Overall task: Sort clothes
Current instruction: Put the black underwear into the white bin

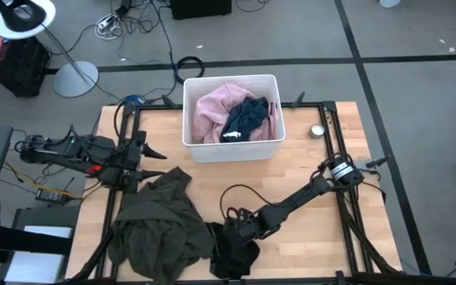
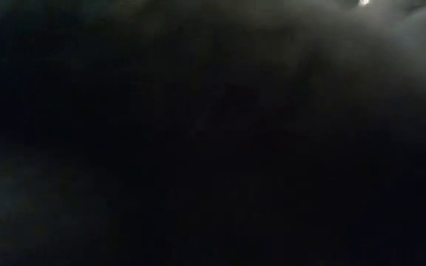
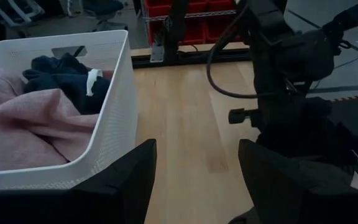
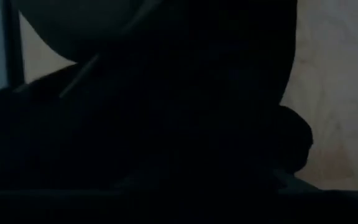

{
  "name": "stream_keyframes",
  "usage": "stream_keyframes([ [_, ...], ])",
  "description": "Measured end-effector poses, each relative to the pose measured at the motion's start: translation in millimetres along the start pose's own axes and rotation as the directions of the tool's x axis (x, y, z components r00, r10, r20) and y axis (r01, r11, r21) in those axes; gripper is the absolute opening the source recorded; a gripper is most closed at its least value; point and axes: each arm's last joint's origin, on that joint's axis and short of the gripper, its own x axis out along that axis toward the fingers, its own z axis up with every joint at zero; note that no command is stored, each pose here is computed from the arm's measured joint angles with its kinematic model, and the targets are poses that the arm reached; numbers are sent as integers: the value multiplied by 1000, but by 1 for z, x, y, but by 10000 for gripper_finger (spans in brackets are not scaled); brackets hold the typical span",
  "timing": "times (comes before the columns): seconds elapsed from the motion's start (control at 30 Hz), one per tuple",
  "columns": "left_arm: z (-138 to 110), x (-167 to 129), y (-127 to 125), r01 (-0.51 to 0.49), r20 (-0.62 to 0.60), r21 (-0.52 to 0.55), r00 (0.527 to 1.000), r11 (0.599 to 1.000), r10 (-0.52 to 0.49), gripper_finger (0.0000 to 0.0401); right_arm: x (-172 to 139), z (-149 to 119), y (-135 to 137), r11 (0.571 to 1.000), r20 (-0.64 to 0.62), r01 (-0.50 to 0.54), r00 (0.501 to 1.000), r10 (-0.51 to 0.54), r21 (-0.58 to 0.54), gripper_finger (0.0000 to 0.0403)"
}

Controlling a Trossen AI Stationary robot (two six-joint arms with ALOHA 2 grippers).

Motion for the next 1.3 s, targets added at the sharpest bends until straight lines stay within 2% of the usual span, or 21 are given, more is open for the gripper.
stream_keyframes([
  [0.13, 0, 0, 0, 1, 2, -1, 1000, 1000, -1, 234, 0, 3, -3, 999, -4, -2, 1000, 2, 39, 23],
  [0.17, 0, 0, 0, 1, 2, -1, 1000, 1000, -1, 234, -3, 5, -4, 999, -3, 0, 1000, 1, 36, 15],
  [0.3, 0, 0, 0, 1, 2, -4, 1000, 1000, -1, 234, -25, 17, -8, 999, 34, 10, 999, -11, 33, 7],
  [0.47, 4, 0, 0, 2, 37, -10, 999, 1000, -2, 234, -70, 36, -12, 998, 133, 43, 990, -47, 34, 4],
  [0.7, 16, -1, 0, 9, 164, -33, 986, 999, -3, 234, -153, 59, -23, 993, 350, 119, 929, -120, 24, 2],
  [0.97, 28, -4, 0, 35, 283, -82, 959, 996, -11, 234, -242, 76, -45, 974, 594, 226, 779, -199, 30, 1],
  [1.07, 30, -5, 0, 16, 311, -95, 950, 995, 14, 234, -270, 86, -58, 966, 677, 258, 707, -206, 25, 1],
  [1.17, 30, -5, 3, -53, 306, -118, 948, 992, 88, 234, -295, 97, -69, 958, 768, 287, 610, -196, 17, 1],
  [1.3, 28, -5, 6, -154, 284, -190, 937, 970, 205, 234, -326, 113, -83, 946, 877, 321, 441, -190, 44, 0],
])
